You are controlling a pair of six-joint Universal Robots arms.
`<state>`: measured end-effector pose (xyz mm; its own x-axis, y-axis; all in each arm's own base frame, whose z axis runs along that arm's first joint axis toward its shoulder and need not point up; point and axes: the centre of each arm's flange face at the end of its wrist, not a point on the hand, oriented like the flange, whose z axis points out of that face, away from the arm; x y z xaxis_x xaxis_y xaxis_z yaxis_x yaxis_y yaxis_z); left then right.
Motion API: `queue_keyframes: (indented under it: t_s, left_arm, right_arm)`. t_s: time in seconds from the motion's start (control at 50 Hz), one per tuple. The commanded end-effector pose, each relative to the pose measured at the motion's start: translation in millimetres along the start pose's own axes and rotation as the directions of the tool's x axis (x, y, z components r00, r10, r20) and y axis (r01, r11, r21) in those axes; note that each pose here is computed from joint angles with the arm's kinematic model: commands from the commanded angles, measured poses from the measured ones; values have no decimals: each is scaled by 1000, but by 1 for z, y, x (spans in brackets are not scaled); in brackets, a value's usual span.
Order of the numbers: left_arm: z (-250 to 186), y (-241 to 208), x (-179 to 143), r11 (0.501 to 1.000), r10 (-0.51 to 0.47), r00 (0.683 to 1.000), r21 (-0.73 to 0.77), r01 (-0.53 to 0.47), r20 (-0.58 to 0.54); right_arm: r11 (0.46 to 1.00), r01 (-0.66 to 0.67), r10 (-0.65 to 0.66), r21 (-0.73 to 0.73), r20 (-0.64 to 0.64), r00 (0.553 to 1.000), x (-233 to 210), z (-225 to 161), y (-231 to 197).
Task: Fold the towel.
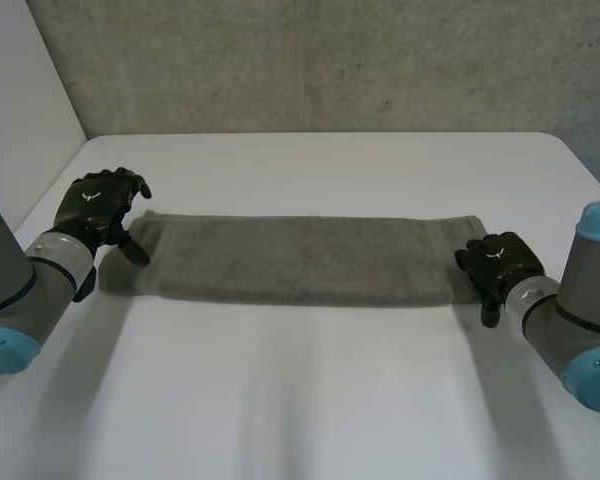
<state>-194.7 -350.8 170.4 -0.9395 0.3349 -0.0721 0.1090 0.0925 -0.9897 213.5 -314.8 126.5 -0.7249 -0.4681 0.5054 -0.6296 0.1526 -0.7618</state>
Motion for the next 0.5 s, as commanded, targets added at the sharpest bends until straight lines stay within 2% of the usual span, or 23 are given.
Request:
queue_keyframes:
  t_s: [0.02,0.18,0.5]
  left_arm:
    - [-2,3,-3,1000,0,1000,5,0,16]
    - [-6,7,-1,1000,-4,1000,-8,5,14]
    - [-6,7,1,1000,-3,1000,-3,3,9]
  right_arm:
    - [999,-5,7,42,-62,998,7,20,12]
    - [996,4,4,92,-91,996,10,28,10]
    - [997,2,3,83,-56,998,2,36,18]
